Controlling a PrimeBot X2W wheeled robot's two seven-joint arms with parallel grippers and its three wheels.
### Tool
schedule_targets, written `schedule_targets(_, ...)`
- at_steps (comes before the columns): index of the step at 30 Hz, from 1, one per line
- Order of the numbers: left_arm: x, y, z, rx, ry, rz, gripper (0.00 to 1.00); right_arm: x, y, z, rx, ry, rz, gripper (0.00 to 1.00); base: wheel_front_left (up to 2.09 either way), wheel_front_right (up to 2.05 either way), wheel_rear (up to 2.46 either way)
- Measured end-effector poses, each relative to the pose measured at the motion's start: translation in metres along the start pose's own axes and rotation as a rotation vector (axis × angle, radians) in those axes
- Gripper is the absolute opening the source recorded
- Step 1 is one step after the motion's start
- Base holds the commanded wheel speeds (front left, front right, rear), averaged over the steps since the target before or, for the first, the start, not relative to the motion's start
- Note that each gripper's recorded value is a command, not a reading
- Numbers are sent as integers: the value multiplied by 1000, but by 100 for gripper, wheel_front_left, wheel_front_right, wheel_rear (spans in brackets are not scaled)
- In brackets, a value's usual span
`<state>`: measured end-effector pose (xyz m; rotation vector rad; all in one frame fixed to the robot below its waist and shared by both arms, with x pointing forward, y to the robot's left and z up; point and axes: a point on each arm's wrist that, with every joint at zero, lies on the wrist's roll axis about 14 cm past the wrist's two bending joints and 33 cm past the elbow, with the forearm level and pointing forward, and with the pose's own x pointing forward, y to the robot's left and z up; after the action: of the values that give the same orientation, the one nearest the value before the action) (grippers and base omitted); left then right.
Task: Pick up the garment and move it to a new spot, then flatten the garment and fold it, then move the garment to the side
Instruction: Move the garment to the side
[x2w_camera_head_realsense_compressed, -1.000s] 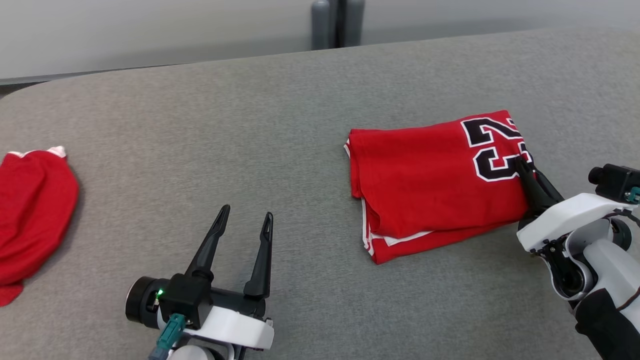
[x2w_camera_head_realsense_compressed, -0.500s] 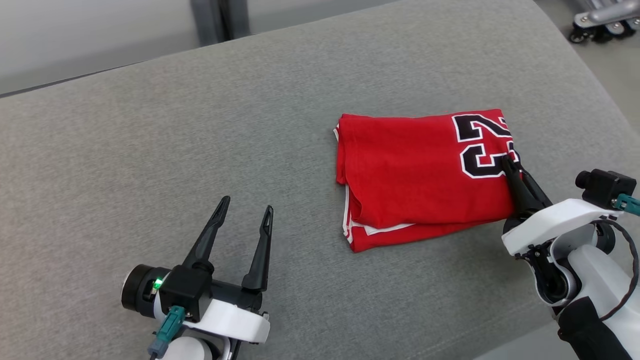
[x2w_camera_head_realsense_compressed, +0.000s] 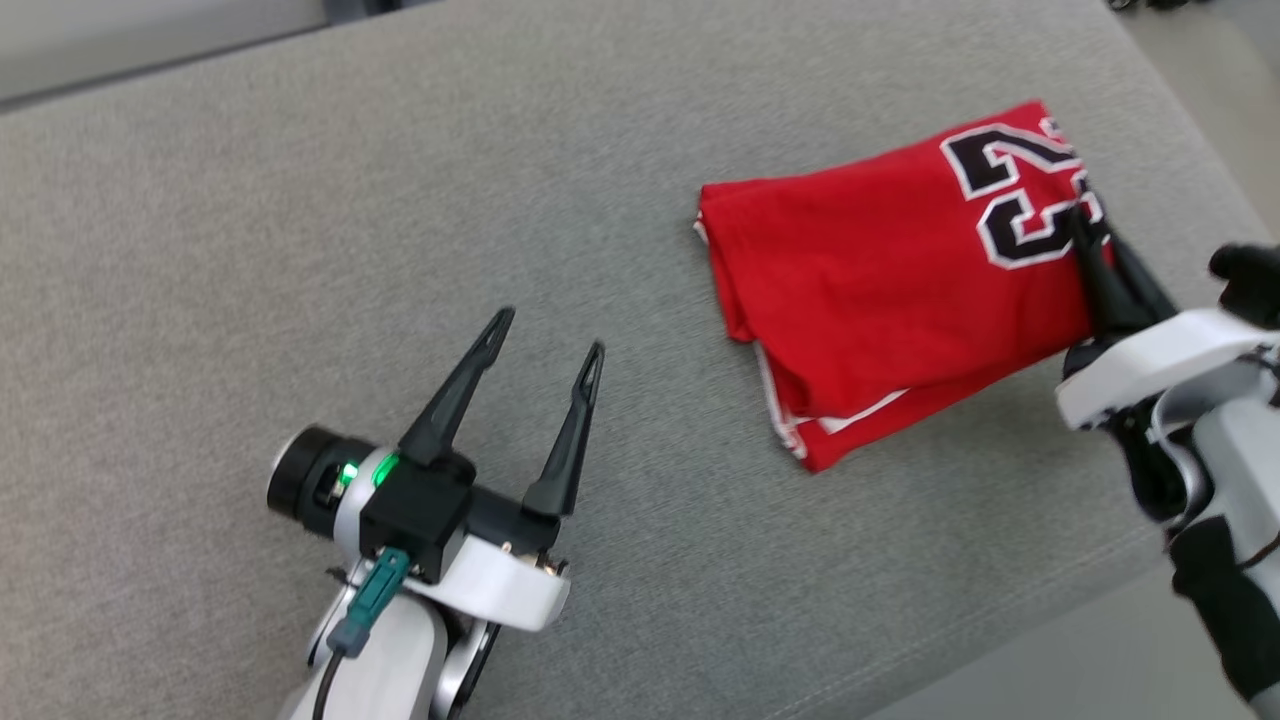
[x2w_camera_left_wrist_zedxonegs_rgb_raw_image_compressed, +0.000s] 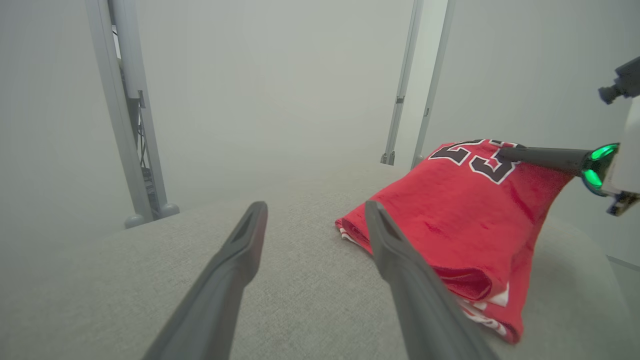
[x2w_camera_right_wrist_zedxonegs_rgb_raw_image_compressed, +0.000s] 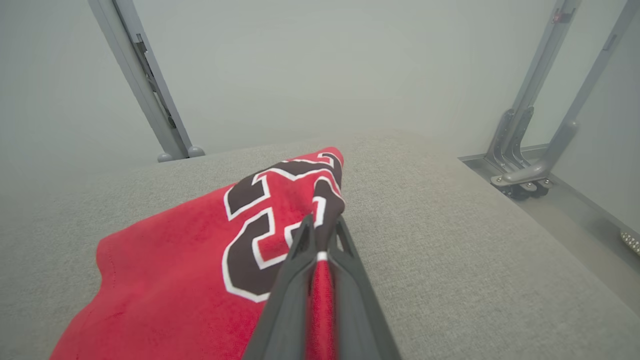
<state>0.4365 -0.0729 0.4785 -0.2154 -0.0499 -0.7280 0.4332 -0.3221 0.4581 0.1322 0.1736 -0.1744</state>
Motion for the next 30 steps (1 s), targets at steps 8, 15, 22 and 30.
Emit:
schedule_targets(8,23,12,13,9,-75,-31,100,61,-2,30,-164,-68,11,0,0,0,0)
schedule_targets(15,33,35,17,17,-112,-6,100,101,-35,28,-220,-73,-98,0,0,0,0)
schedule_targets(22,32,54,13,1,-127,31,100,115,-79,29,-249,-90,-240,0,0,0,0)
schedule_targets(30,36,56,12,-8,-136,22,100,111,-109,30,-296,-95,-351,0,0,0,0)
